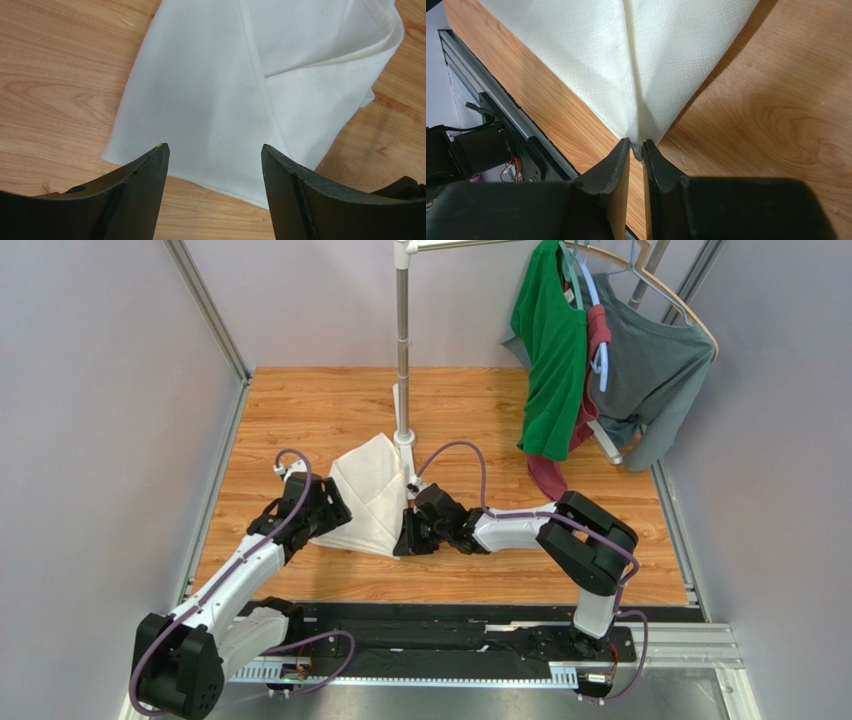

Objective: Fold the napkin, place the utensils inside, and roll it up

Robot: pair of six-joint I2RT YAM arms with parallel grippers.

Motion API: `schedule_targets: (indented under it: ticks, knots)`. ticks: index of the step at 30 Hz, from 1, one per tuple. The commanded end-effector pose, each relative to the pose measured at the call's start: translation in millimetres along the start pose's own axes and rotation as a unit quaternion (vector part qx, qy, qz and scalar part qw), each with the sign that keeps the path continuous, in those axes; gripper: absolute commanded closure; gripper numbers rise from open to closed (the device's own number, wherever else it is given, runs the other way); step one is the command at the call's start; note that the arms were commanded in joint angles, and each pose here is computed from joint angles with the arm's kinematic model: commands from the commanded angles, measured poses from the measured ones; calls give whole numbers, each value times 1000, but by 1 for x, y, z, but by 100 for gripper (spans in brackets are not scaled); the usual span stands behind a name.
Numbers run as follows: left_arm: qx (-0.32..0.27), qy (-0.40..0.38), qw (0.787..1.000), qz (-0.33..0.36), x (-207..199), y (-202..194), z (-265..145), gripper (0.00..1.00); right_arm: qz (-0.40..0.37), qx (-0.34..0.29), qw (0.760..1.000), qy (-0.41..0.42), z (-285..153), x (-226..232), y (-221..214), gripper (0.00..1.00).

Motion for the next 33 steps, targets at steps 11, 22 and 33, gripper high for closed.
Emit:
schedule_targets:
  ticks: [11, 22, 33]
  knots:
    - [-7, 6, 998, -62, 16, 7, 11, 23, -149, -62, 987, 18, -54, 22, 20, 50]
    - [-68, -11, 992, -103, 18, 52, -6, 23, -416, -110, 903, -6, -63, 42, 45, 49]
    - [-104, 2, 983, -150, 45, 74, -11, 22, -555, -110, 825, -16, 1, 82, 36, 50]
Point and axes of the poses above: each gripper's point midway between its finger pads, its own z axis out along the fingers, its own x axis along the line the jaws close on, y = z × x, the point moved 9 cm from there along -z, back along the fingers, and after that the axes turned 10 degrees about -z, right-handed, at the moved point
